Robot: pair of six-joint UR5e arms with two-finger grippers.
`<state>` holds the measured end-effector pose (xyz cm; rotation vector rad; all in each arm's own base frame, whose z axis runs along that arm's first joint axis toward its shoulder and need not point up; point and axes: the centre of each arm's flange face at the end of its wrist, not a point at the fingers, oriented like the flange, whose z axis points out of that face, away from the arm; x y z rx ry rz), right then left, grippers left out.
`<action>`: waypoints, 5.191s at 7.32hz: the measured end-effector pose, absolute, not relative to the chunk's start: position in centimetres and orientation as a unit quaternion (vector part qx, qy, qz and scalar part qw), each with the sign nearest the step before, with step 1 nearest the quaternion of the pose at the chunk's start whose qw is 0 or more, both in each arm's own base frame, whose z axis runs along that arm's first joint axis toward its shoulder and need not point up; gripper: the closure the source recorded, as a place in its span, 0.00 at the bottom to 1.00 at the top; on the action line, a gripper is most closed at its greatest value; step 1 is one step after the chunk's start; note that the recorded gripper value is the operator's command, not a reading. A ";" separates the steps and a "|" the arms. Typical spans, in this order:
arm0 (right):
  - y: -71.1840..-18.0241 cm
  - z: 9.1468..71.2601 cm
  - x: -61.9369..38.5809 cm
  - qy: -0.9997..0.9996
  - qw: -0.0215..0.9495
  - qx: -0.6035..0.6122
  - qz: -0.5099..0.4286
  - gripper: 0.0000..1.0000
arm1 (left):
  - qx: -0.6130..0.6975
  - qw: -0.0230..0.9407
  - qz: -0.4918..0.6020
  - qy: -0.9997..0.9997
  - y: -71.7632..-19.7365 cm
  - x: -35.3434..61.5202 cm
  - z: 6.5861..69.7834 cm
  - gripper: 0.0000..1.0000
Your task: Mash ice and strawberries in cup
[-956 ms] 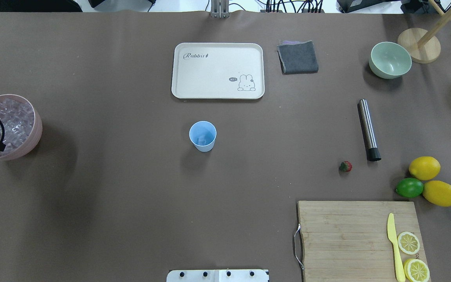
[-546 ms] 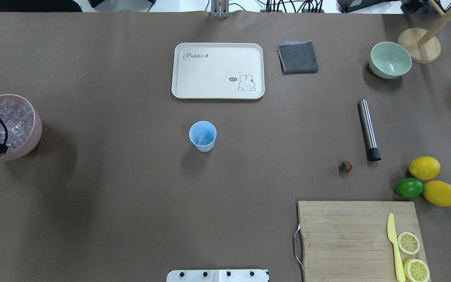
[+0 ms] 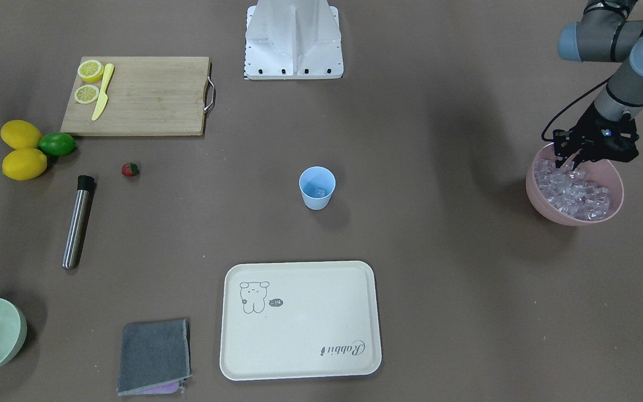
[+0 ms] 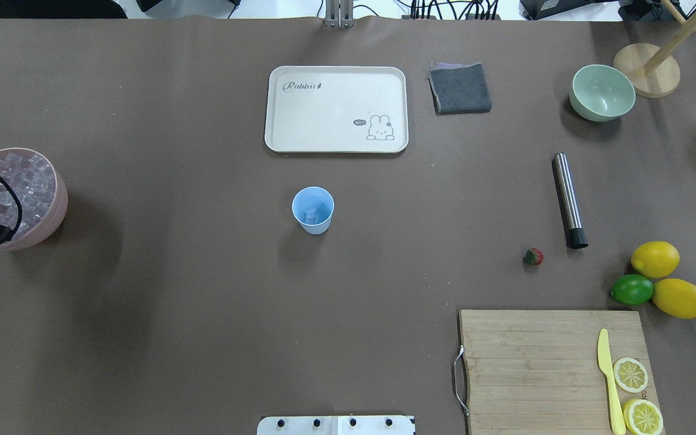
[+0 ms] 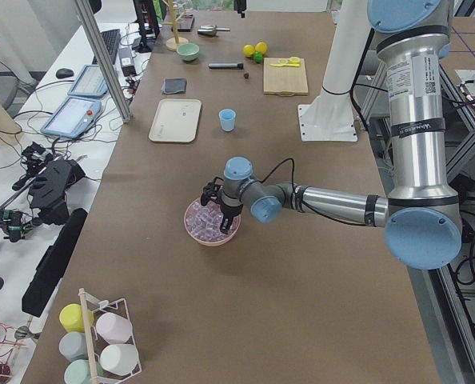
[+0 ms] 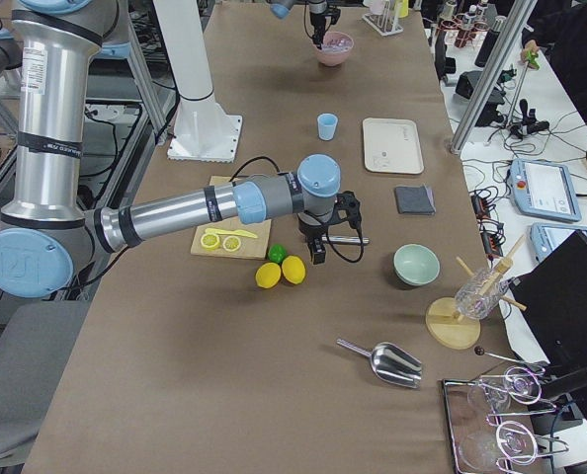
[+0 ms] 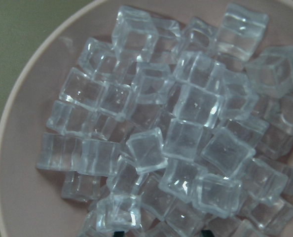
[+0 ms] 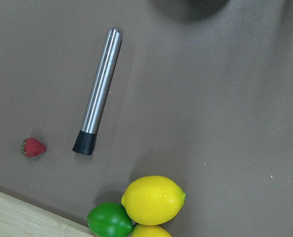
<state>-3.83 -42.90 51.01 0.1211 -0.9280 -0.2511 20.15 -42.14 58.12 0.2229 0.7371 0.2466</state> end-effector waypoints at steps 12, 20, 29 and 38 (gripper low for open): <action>-42.1 51.2 -3.7 -0.445 0.886 0.056 -0.120 0.00 | 0.066 0.872 0.038 0.483 -50.1 38.7 24.7 1.00; -42.2 51.7 -3.7 -0.445 0.886 0.051 -0.119 0.00 | 0.057 0.873 0.012 0.484 -47.8 52.2 16.7 0.20; -42.2 51.8 -3.7 -0.445 0.887 0.050 -0.118 0.00 | 0.161 0.893 0.118 0.403 -51.8 30.0 32.7 0.16; -42.6 51.8 -4.0 -0.445 0.886 0.049 -0.119 0.00 | 0.091 0.937 0.062 0.332 -53.4 16.9 51.9 0.09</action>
